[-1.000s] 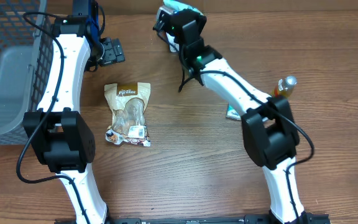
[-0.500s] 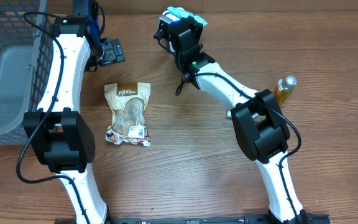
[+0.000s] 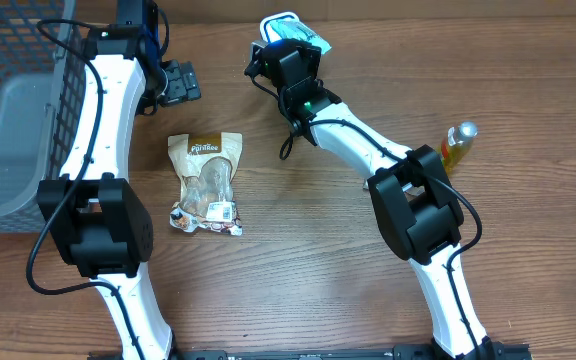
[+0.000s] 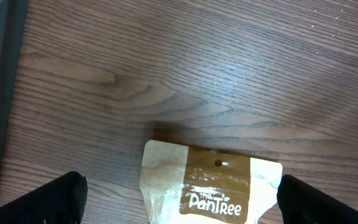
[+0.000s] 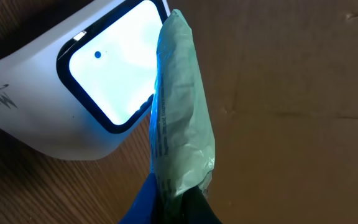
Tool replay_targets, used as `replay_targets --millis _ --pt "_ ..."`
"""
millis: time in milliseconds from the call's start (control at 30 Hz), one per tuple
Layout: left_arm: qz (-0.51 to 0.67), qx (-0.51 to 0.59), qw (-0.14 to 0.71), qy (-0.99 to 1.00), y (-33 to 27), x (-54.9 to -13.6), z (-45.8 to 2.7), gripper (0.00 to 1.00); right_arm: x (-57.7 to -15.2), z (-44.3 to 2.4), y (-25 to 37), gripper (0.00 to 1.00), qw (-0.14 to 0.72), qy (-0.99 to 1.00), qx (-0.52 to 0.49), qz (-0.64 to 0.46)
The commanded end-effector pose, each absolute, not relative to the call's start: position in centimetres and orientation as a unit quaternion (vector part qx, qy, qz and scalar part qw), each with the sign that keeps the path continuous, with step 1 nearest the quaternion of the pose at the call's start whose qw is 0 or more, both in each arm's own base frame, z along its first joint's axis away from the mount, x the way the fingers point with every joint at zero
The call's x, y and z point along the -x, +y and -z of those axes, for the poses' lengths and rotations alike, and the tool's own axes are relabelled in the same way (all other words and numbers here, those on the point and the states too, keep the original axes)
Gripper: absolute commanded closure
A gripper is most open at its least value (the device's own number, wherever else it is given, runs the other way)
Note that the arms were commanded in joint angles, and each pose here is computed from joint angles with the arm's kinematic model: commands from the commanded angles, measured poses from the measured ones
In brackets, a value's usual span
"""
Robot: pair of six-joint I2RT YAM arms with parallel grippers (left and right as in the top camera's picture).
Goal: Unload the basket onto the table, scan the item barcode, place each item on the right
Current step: 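Lift the bar with the right gripper to the white scanner, then carry the bar back right and lower it onto the table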
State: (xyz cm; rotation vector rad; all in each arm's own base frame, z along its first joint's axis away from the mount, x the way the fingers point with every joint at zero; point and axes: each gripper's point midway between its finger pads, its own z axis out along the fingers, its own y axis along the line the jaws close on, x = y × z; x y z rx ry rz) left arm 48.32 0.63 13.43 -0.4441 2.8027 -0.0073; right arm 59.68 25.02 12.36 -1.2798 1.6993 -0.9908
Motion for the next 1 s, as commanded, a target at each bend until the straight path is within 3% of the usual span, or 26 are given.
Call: replay_targets --millis 0,600,967 --pt "-0.002 0.144 0.161 0.976 0.6 -48.6 -14.1 0.00 -59.6 -12.0 26.0 0.94 0.392 0.663 0.513 0.378" --pt "-0.002 0.144 0.161 0.976 0.6 -48.6 -14.1 0.01 -59.4 -11.5 25.9 0.95 0.398 0.681 0.499 0.358" --pt "-0.002 0.144 0.161 0.976 0.6 -48.6 -14.1 0.01 -58.3 -21.9 25.3 0.96 0.498 0.721 0.375 0.302"
